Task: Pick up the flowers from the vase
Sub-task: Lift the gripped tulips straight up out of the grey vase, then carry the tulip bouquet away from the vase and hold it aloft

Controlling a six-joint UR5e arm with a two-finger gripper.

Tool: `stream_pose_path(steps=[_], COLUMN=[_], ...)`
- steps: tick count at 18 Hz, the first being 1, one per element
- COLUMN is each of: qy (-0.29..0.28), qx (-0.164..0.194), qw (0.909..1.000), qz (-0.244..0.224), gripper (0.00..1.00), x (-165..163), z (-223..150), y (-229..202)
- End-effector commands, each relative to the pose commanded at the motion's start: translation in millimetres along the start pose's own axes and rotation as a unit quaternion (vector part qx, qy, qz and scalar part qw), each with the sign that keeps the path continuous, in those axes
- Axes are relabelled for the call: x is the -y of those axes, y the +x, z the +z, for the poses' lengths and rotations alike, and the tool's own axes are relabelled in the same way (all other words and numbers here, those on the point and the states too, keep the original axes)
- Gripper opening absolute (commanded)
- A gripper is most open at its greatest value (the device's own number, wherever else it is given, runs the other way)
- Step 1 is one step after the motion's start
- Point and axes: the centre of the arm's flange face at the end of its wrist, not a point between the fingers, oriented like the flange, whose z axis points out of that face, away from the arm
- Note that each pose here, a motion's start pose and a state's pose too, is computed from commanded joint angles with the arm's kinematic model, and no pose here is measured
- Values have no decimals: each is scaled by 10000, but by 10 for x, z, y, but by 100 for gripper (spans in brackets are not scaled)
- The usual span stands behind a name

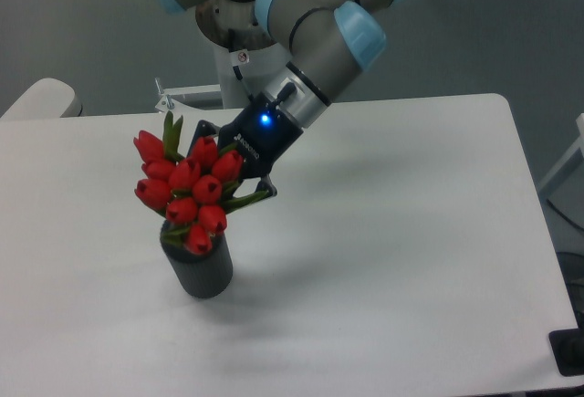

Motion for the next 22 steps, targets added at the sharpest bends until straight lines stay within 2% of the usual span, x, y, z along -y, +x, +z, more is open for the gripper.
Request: stream_pose_path(steps=[16,19,22], qy=[237,492,654], qx=[503,500,547], qw=[9981,9975,9964], qz=[257,11,8], gripper=[39,39,39], x=[358,424,468], z=[-608,-752,-890], y=[174,173,121])
